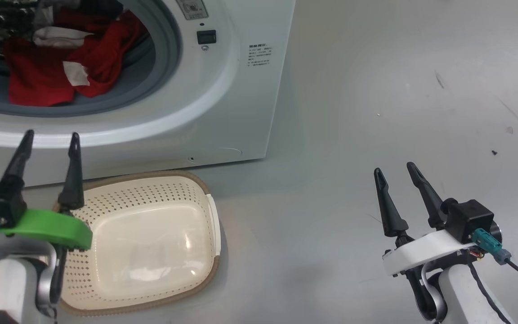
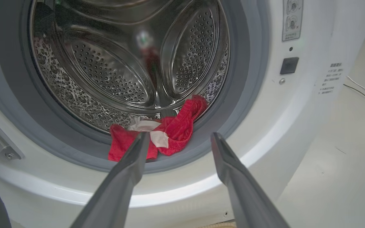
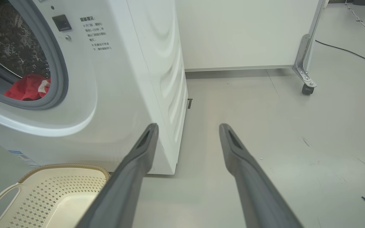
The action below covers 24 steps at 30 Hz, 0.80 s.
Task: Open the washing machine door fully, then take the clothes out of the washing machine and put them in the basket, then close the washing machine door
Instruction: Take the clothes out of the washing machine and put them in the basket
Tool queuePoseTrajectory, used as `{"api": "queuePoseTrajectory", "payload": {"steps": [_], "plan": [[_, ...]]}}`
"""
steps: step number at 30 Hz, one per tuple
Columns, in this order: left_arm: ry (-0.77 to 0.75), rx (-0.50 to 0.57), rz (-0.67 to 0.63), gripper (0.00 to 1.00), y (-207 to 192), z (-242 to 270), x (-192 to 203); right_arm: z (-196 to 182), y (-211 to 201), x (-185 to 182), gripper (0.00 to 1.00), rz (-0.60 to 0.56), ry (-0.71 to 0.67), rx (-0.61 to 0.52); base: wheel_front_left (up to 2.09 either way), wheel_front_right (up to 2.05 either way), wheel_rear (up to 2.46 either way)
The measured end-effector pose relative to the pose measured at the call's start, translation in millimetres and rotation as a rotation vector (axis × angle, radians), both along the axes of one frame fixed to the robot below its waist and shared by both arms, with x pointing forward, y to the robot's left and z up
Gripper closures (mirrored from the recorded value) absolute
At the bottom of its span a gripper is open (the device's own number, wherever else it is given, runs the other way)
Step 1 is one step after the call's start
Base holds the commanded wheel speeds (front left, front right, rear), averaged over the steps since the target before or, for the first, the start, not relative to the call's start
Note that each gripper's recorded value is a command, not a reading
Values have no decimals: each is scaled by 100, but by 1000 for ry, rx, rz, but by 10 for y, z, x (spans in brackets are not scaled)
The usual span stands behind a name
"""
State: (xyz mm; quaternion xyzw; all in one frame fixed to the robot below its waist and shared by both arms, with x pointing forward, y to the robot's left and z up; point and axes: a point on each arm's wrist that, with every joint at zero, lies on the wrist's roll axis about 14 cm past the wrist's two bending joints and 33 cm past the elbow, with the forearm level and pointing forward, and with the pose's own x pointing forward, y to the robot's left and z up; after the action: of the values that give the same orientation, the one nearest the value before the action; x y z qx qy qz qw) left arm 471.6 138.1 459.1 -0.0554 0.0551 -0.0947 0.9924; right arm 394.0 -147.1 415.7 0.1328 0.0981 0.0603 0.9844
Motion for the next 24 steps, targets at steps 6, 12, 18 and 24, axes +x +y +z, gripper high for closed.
{"api": "queuePoseTrajectory", "payload": {"steps": [6, 12, 18, 24], "plan": [[51, 43, 35, 0, 94, -122, 443, -71, -93, 98, 0, -27, 13, -8, 0, 0, 0], [88, 109, 37, 0, 145, -251, 872, -160, -171, 203, 0, -48, 27, -16, 0, 0, 0], [186, 207, 26, 0, 145, -603, 1186, -298, -251, 252, 0, -69, 60, -21, 0, 0, 0], [277, 256, 60, 0, 242, -876, 1362, -389, -282, 277, 0, -76, 82, -23, 0, 0, 0]]}}
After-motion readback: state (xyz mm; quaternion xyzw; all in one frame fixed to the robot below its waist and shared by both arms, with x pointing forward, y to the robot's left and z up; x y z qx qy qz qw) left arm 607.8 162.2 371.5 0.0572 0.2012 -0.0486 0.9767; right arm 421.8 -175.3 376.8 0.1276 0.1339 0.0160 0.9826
